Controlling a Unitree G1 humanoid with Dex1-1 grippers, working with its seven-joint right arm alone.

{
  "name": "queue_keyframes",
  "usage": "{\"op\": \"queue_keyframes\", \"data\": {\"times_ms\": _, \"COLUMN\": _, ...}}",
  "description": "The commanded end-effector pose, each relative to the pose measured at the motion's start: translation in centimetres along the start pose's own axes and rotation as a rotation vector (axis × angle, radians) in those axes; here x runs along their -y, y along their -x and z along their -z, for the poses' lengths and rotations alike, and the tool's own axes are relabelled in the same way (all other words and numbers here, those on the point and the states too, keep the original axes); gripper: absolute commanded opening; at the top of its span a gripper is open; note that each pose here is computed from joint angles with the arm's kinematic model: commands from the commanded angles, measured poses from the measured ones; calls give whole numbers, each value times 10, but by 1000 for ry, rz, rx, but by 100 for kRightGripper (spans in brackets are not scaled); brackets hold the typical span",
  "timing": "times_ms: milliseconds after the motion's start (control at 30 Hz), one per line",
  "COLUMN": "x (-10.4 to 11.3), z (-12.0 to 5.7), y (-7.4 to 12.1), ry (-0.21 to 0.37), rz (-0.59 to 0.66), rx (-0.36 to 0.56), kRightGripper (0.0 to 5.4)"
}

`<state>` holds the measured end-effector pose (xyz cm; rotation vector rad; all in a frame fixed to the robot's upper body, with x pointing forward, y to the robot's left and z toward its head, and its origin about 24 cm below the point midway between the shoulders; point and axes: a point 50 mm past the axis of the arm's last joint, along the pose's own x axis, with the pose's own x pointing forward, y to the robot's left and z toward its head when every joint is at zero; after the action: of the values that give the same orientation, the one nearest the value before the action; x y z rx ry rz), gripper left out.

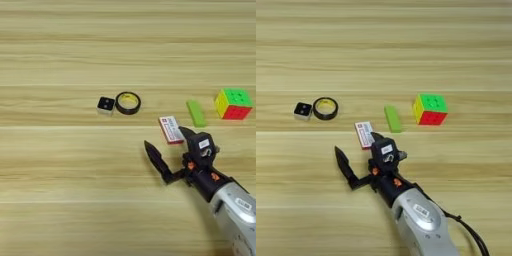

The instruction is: Move the objects on the table

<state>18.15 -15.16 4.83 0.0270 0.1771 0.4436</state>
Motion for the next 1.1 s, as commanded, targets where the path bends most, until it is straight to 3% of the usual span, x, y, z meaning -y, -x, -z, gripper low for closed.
{"op": "queue_keyframes", "data": {"times_ms": 33, "x": -1, "z": -12, "y": -4, "ry": 20, "rz": 0, "rx": 68, "kRightGripper": 536}}
{"op": "queue_keyframes", "data": {"times_ms": 1100, "x": 1, "z": 4, "y": -3, "ry": -6, "rz": 30, "rx": 12, "kRightGripper": 536}}
